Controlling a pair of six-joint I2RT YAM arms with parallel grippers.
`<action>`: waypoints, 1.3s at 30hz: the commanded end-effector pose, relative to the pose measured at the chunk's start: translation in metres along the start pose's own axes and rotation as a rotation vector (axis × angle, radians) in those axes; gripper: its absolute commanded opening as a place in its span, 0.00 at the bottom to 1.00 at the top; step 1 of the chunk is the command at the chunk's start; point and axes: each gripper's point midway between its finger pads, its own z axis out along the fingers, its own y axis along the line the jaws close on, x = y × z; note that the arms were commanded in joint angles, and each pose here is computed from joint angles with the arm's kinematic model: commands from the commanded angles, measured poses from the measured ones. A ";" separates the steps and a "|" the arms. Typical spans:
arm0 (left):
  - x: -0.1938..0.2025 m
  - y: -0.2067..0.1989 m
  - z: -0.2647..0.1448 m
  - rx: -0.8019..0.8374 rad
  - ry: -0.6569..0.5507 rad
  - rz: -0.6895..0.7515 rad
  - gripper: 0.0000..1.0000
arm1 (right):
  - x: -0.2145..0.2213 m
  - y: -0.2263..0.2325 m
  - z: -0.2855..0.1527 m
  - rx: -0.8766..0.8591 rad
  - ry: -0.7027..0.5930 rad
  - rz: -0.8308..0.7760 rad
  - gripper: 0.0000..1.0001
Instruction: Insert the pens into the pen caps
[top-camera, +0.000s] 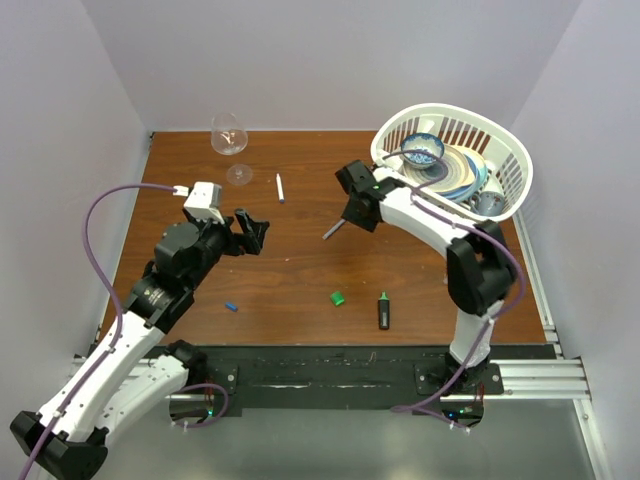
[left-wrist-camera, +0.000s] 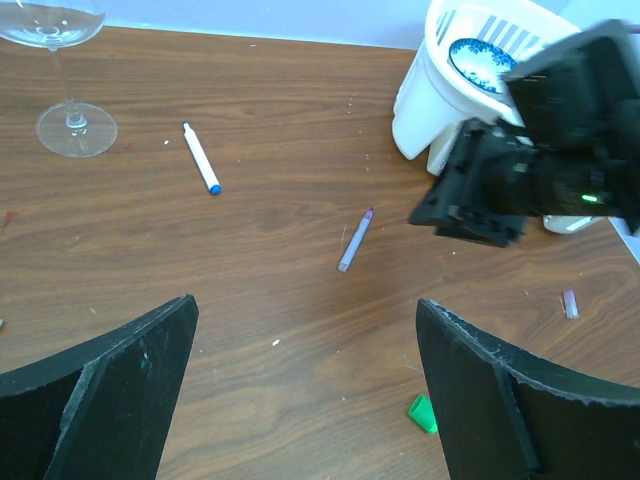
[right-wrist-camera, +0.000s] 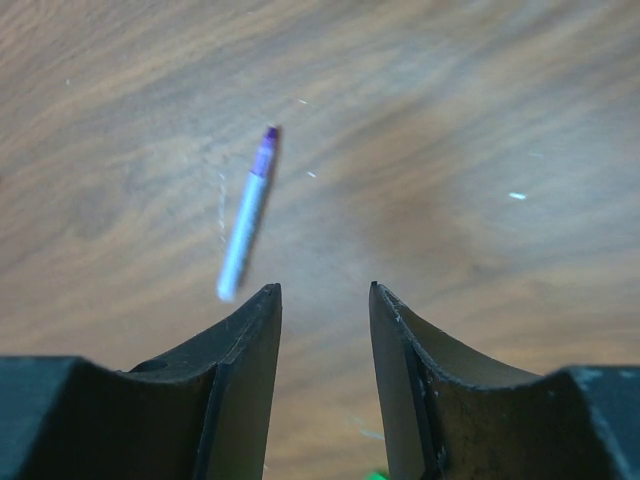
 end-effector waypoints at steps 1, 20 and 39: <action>-0.015 -0.005 -0.003 0.030 -0.048 0.027 0.96 | -0.010 0.008 0.018 0.085 -0.043 0.058 0.43; -0.016 -0.011 -0.005 0.065 -0.054 0.035 0.96 | 0.001 0.038 0.063 0.102 -0.017 0.081 0.41; -0.019 -0.018 -0.013 0.111 -0.062 0.072 0.93 | 0.033 0.013 0.068 0.112 0.081 -0.075 0.05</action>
